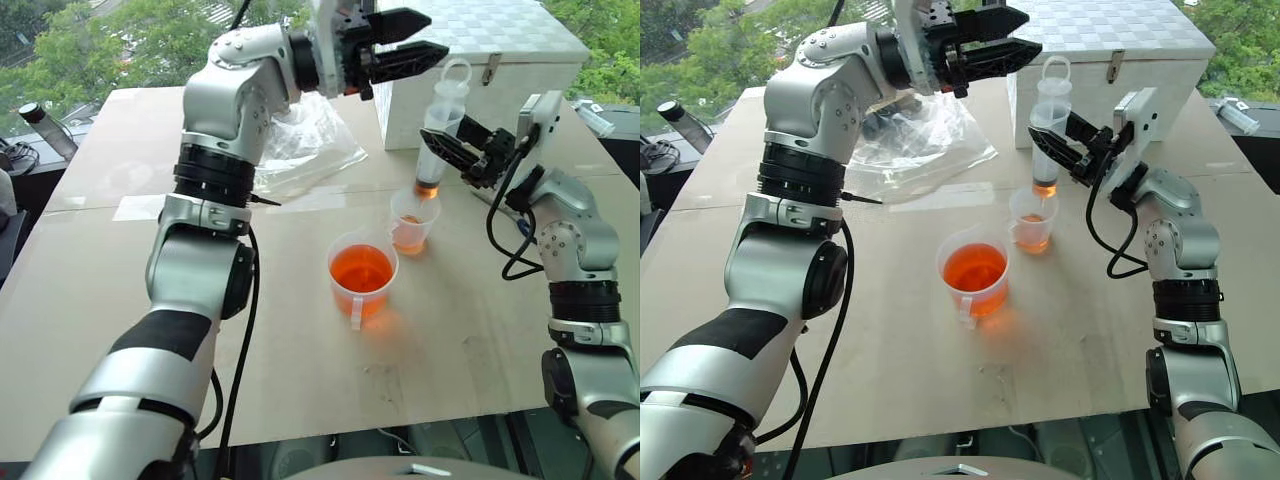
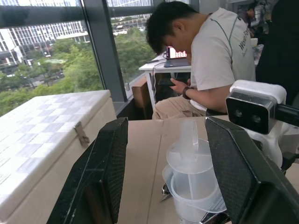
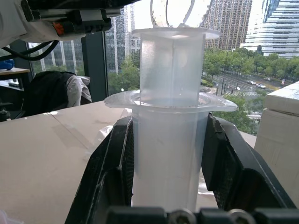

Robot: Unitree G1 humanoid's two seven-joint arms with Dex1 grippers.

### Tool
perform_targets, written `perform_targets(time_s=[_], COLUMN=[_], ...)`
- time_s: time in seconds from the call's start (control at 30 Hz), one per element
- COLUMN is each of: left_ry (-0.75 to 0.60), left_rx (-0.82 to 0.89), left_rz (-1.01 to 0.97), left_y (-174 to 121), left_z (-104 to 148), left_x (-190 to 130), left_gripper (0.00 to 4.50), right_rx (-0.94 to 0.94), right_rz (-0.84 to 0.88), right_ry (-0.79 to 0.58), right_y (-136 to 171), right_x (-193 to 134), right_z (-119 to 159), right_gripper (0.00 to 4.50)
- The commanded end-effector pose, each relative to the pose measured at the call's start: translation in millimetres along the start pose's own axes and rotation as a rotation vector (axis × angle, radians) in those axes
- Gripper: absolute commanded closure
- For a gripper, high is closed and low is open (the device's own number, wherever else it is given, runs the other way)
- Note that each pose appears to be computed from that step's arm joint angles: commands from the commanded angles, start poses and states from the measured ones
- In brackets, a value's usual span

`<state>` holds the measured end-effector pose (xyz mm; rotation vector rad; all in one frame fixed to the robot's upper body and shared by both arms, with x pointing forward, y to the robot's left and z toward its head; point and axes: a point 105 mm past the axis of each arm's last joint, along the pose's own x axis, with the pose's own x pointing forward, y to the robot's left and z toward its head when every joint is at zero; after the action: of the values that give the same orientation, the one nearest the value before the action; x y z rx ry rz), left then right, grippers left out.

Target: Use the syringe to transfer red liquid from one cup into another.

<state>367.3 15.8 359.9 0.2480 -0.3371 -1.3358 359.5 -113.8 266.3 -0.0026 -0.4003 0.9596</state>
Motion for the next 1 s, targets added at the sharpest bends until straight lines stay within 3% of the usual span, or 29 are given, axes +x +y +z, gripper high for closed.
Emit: perform_targets(time_s=[0.03, 0.13, 0.23, 0.37, 0.63, 1.0], left_ry=[-0.034, -0.016, -0.002, 0.027, 0.057, 0.102], left_rx=[0.032, 0.020, 0.006, -0.016, -0.033, -0.081], left_rz=[-0.037, -0.043, -0.051, -0.081, -0.126, -0.130], left_y=[-5, -5, -5, -9, -17, -22], left_z=[14, 5, -1, -9, -18, -40], left_x=[11, 18, 22, 24, 25, 23], left_gripper=[1.88, 1.88, 2.55, 4.40, 4.46, 4.46], right_rx=[-0.056, -0.057, -0.060, -0.063, -0.068, -0.058], right_rz=[0.027, 0.030, 0.032, 0.029, 0.019, 0.020], right_ry=[-0.043, -0.045, -0.044, -0.044, -0.066, -0.154], right_y=[9, 11, 13, 13, 12, 10], right_x=[1, 1, 1, 1, 1, 7], right_z=[14, 13, 13, 12, 19, 49], right_gripper=[2.96, 2.96, 2.96, 2.96, 2.96, 2.96])
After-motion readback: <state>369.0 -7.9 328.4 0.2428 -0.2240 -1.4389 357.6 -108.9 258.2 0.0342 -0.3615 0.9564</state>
